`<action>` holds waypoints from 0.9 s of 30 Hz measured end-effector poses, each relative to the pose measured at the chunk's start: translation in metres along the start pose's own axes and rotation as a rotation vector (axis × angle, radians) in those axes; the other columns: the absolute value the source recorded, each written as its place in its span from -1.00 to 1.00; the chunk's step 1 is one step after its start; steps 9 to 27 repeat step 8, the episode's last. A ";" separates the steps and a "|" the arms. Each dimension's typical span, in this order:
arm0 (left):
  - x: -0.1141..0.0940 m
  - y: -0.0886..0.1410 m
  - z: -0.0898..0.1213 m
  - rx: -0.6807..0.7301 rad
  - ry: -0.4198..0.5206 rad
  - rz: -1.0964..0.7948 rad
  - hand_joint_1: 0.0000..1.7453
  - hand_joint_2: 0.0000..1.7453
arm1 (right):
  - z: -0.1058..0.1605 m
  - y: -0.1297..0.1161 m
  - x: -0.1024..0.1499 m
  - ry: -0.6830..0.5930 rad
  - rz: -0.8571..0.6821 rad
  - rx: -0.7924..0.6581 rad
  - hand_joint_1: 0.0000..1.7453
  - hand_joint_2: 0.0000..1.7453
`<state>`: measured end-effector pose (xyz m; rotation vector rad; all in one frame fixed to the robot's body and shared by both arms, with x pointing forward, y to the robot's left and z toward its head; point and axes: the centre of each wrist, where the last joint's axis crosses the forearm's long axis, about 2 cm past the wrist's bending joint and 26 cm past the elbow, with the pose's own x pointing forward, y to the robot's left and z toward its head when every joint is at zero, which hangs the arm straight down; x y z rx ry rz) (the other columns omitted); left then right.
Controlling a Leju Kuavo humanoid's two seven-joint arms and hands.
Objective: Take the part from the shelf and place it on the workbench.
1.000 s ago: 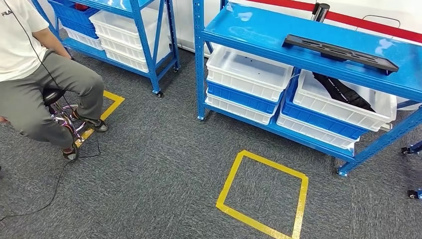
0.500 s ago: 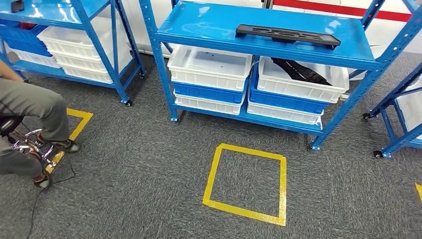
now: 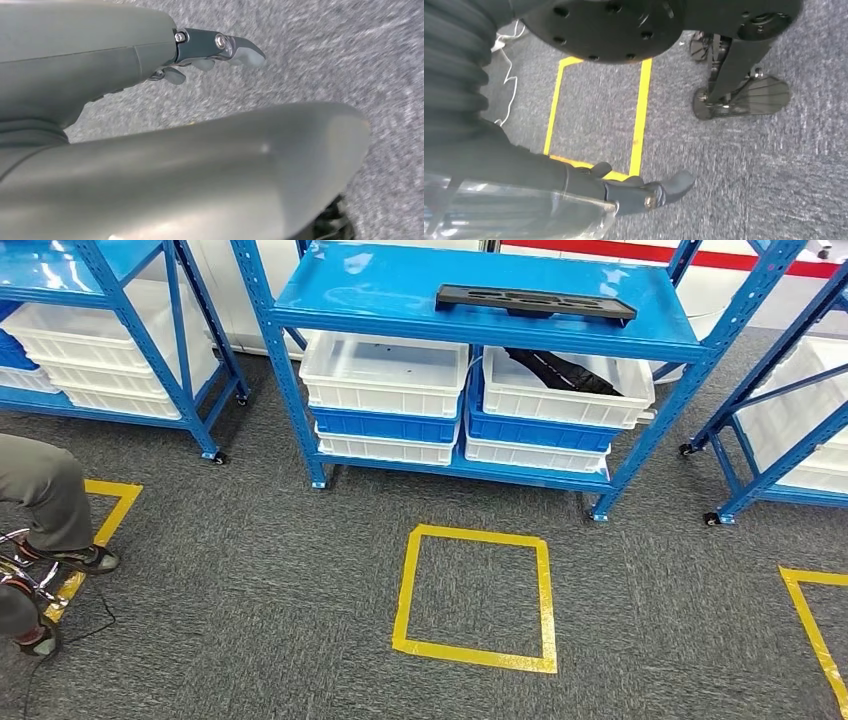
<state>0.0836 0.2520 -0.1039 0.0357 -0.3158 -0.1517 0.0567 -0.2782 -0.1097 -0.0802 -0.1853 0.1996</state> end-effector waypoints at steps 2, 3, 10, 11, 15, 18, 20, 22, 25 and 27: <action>-0.001 0.001 0.000 0.004 -0.009 0.006 -1.00 -1.00 | 0.000 0.000 0.002 -0.003 0.000 0.002 -1.00 1.00; -0.001 0.001 0.000 0.007 -0.013 0.008 -1.00 -1.00 | 0.000 0.000 0.002 -0.004 0.000 0.002 -1.00 1.00; -0.001 0.002 0.000 0.042 -0.021 0.006 -1.00 -1.00 | 0.000 -0.001 0.000 0.002 0.004 0.001 -1.00 1.00; -0.001 0.002 0.000 0.042 -0.021 0.006 -1.00 -1.00 | 0.000 -0.001 0.000 0.002 0.004 0.001 -1.00 1.00; -0.001 0.002 0.000 0.042 -0.021 0.006 -1.00 -1.00 | 0.000 -0.001 0.000 0.002 0.004 0.001 -1.00 1.00; -0.001 0.002 0.000 0.042 -0.021 0.006 -1.00 -1.00 | 0.000 -0.001 0.000 0.002 0.004 0.001 -1.00 1.00; -0.001 0.002 0.000 0.042 -0.021 0.006 -1.00 -1.00 | 0.000 -0.001 0.000 0.002 0.004 0.001 -1.00 1.00; -0.001 0.002 0.000 0.042 -0.021 0.006 -1.00 -1.00 | 0.000 -0.001 0.000 0.002 0.004 0.001 -1.00 1.00; -0.001 0.002 0.000 0.042 -0.021 0.006 -1.00 -1.00 | 0.000 -0.001 0.000 0.002 0.004 0.001 -1.00 1.00; -0.001 0.002 0.000 0.042 -0.021 0.006 -1.00 -1.00 | 0.000 -0.001 0.000 0.002 0.004 0.001 -1.00 1.00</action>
